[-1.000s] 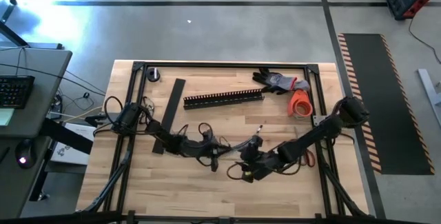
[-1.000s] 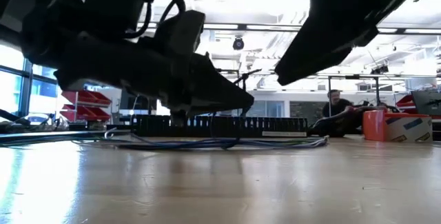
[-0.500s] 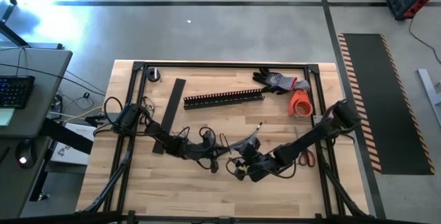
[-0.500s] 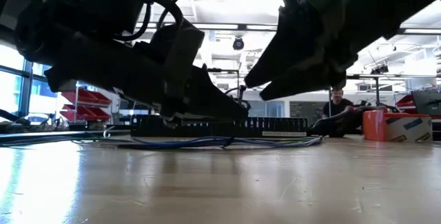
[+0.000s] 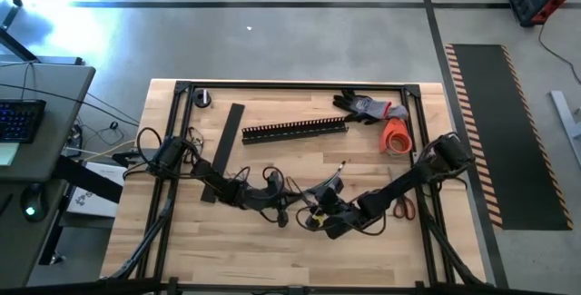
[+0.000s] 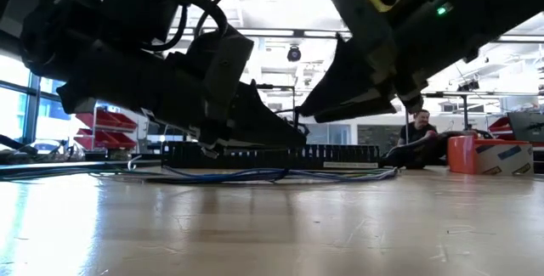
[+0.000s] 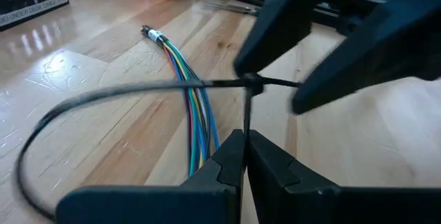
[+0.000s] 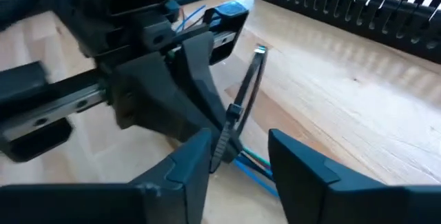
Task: Ziptie cables
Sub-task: Wrap the cables together using a zip tie
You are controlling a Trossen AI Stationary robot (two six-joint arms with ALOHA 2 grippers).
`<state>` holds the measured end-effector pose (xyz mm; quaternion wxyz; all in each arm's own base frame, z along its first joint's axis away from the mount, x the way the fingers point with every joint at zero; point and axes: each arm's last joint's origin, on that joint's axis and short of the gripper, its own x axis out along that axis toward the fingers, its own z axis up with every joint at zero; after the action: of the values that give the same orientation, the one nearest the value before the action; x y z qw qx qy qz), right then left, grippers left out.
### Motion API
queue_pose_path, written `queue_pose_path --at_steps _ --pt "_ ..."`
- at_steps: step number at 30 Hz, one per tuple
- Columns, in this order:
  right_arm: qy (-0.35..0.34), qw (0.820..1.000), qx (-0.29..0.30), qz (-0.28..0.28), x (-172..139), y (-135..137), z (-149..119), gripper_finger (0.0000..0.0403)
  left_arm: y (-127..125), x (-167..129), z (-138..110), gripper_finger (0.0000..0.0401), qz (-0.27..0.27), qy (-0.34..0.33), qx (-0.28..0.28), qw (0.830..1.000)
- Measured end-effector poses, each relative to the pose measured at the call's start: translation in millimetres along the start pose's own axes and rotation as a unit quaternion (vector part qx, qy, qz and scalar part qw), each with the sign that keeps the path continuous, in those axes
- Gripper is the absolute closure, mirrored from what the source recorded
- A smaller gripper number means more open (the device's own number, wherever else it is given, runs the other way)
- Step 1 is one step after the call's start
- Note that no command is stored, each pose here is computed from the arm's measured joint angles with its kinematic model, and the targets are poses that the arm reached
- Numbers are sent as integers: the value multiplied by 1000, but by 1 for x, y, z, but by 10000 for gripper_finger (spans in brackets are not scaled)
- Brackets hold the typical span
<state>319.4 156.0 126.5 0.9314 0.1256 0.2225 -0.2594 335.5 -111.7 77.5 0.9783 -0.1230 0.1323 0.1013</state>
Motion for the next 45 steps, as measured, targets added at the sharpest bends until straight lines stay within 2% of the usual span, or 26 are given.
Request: queue_pose_path --at_steps 7,13,19,22,27,31,35,40,45 --pt "9 1000 -9 3 3 -2 1 323 0 0 0 401 -1 -2 -1 1000" --pt "16 999 -38 11 3 -1 1 394 0 0 0 401 -5 0 -10 1000" --pt "11 998 -61 4 3 -2 1 401 -1 0 -1 390 -23 10 -16 1000" --pt "11 997 -75 2 4 -3 1 401 -1 0 -3 361 -37 29 -20 999" --pt "11 996 -91 1 5 -3 2 402 1 0 -9 304 -28 57 -2 998" --pt "10 994 -106 0 5 -3 2 402 -6 -5 -6 276 -56 61 0 997" --pt "-4 989 -148 -17 4 -4 2 403 -19 -14 5 268 -71 35 30 996" --pt "-4 982 -189 -19 4 -4 2 401 -33 -23 27 268 -129 -14 43 991" --pt "-15 978 -207 -33 4 -4 3 401 -30 -20 23 268 -103 -1 57 993"
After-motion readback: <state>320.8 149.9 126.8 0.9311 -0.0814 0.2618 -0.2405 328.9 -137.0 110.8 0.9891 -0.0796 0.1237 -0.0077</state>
